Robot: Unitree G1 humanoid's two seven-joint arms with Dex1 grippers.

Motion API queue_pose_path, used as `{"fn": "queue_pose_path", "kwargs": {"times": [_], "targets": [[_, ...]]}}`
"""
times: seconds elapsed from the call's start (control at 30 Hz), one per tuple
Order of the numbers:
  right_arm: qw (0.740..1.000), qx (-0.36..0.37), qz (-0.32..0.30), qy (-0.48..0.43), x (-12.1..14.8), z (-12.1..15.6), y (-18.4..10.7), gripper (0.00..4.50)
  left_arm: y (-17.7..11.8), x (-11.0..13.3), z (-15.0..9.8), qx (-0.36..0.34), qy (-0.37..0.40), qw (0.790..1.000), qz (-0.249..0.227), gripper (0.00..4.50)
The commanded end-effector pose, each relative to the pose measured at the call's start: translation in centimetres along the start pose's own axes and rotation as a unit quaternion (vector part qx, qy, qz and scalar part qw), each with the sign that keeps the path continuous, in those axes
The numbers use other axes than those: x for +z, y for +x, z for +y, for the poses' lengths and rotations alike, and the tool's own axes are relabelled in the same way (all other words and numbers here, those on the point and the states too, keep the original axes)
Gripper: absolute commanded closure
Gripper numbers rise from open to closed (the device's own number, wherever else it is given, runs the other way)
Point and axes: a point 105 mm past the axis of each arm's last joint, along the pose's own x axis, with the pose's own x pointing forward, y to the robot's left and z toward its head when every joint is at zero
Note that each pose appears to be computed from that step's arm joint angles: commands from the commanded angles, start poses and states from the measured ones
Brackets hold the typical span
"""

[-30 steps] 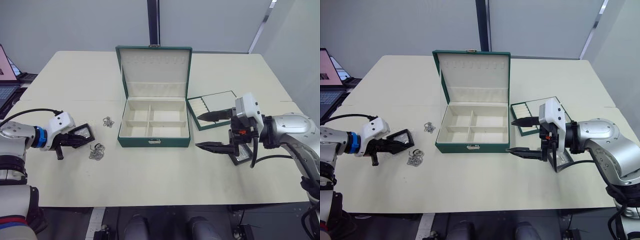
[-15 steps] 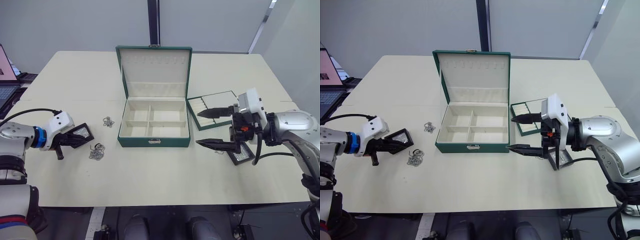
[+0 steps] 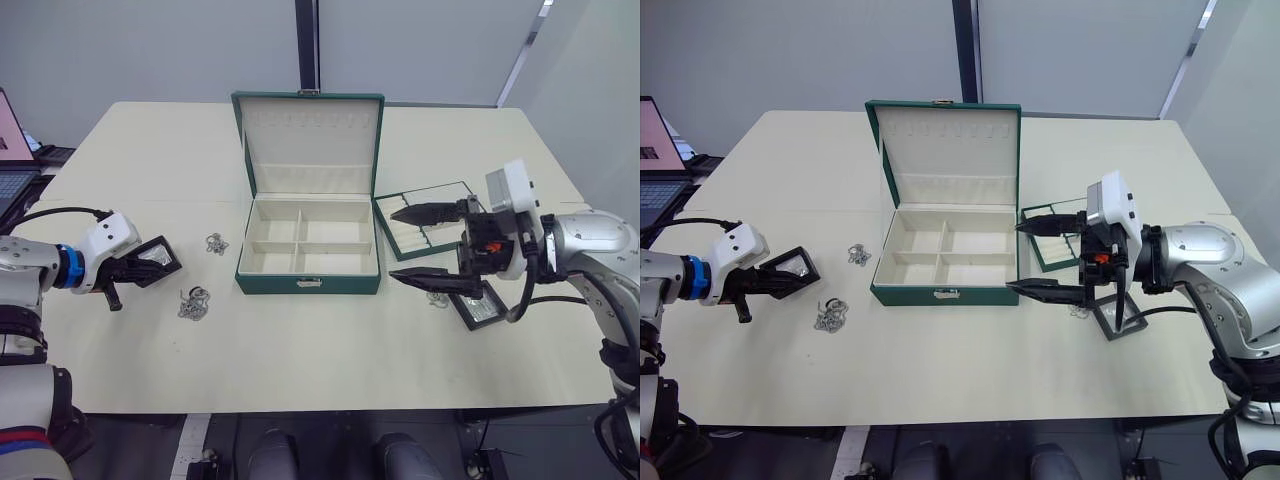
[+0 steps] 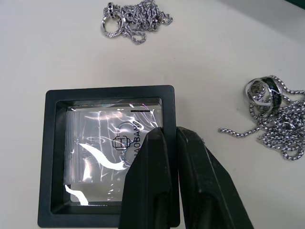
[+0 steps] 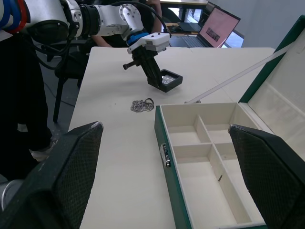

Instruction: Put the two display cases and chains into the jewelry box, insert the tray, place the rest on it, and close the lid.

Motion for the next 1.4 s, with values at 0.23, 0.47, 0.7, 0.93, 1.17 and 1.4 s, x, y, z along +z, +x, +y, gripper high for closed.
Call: {"fn": "queue_pose_path", "kwargs": {"times": [0.23,0.47,0.7,0.93,1.17,1.4], "targets": [[1.000,-0.024,-0.012,-0.007,1.4,-0.4,-1.4,0.00,-4.8,8.0,1.1,-0.015,0.119,0.992,-0.029,4.48],[0.998,-0.060,0.000,0.004,1.2,-1.0,-3.2,0.00,-3.6,14.4,-2.1,-0.085,0.184,0.977,-0.071,4.48],[0.994,-0.108,0.034,0.005,0.0,-1.5,-4.3,0.00,0.7,19.1,-5.4,-0.138,0.238,0.956,-0.100,4.48],[0.987,-0.155,0.040,0.009,-0.2,-1.6,-5.7,0.00,5.2,24.4,-6.4,-0.135,0.269,0.944,-0.132,4.48],[0.980,-0.196,0.044,0.008,-0.7,-1.3,-6.6,0.00,9.2,25.3,-8.0,-0.154,0.276,0.941,-0.122,4.48],[0.976,-0.212,0.045,0.017,-1.1,-0.9,-6.7,0.00,11.4,25.0,-8.9,-0.172,0.298,0.930,-0.129,4.48]]}}
